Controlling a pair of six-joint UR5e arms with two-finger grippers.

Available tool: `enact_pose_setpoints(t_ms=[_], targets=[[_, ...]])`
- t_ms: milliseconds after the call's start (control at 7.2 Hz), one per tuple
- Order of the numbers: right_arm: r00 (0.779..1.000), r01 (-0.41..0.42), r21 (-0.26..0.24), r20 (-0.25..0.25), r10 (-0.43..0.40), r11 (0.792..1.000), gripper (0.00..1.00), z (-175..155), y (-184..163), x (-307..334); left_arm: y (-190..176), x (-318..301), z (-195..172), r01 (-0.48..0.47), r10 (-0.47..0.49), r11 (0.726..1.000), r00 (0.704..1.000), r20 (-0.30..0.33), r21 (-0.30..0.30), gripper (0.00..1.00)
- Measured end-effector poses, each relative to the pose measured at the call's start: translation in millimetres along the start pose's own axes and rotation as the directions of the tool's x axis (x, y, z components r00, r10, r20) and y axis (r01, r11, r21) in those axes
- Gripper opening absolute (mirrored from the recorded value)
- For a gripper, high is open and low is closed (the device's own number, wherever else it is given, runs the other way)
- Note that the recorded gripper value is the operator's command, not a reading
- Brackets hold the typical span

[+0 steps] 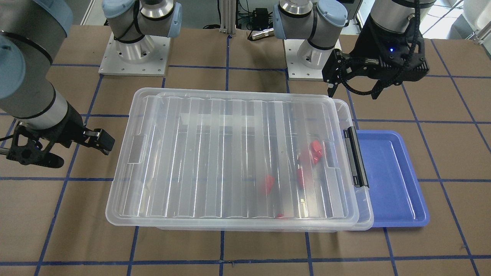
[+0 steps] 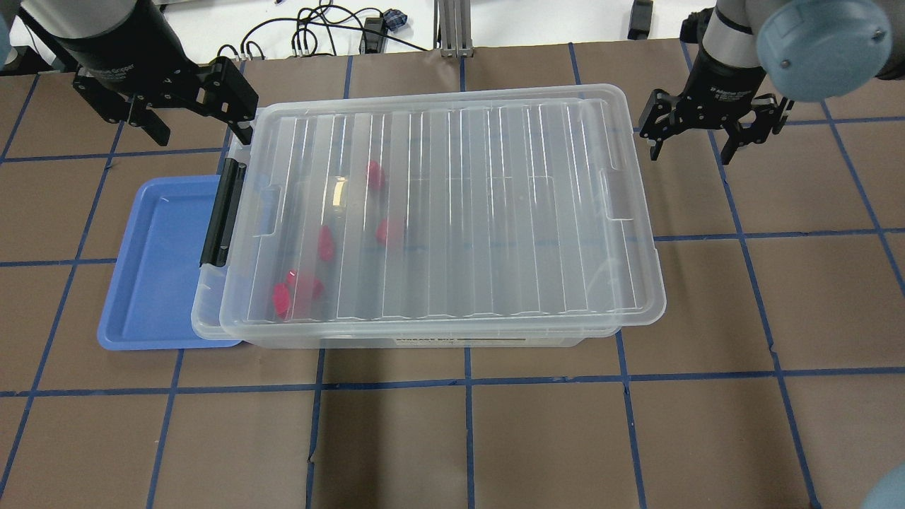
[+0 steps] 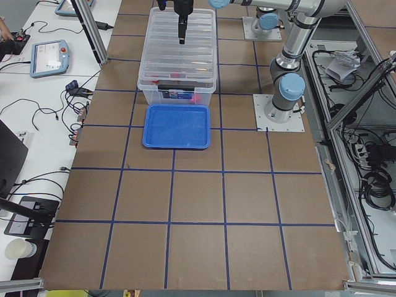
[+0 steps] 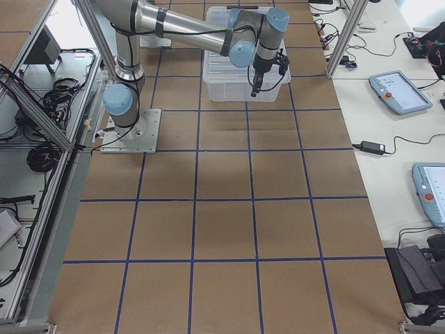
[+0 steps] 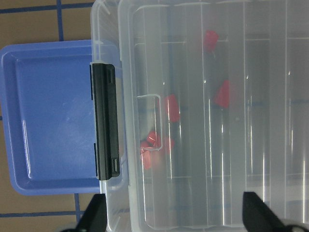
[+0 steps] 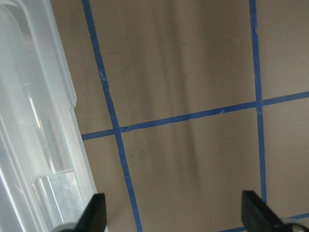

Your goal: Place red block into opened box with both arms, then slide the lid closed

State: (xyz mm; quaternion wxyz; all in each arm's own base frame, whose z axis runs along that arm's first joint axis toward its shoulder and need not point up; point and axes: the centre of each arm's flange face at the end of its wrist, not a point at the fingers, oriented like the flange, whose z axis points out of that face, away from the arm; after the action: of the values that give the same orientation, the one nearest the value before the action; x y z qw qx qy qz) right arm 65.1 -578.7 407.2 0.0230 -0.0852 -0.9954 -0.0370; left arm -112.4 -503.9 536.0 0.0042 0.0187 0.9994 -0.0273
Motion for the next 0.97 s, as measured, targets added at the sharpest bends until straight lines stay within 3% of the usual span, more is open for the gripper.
enact_pose_setpoints(t_ms=[417, 833, 972], targets=[[1.000, -0.005, 0.033, 0.015, 0.005, 0.999, 1.00, -61.2, 51.9, -1.6, 1.0, 0.5, 0.2, 0.000, 0.000, 1.000, 1.000, 0.000, -0.001, 1.00], [0.997, -0.007, 0.043, 0.078, 0.004, 0.999, 1.00, -78.5, 78.5, -26.8, -1.8, 0.0, 1.5, 0.000, 0.000, 1.000, 1.000, 0.003, -0.003, 1.00], [0.997, -0.017, 0.041, 0.077, 0.014, 0.999, 1.00, -79.6, 83.4, -31.6, -1.9, 0.1, 1.4, 0.000, 0.000, 1.000, 1.000, 0.002, -0.003, 1.00]])
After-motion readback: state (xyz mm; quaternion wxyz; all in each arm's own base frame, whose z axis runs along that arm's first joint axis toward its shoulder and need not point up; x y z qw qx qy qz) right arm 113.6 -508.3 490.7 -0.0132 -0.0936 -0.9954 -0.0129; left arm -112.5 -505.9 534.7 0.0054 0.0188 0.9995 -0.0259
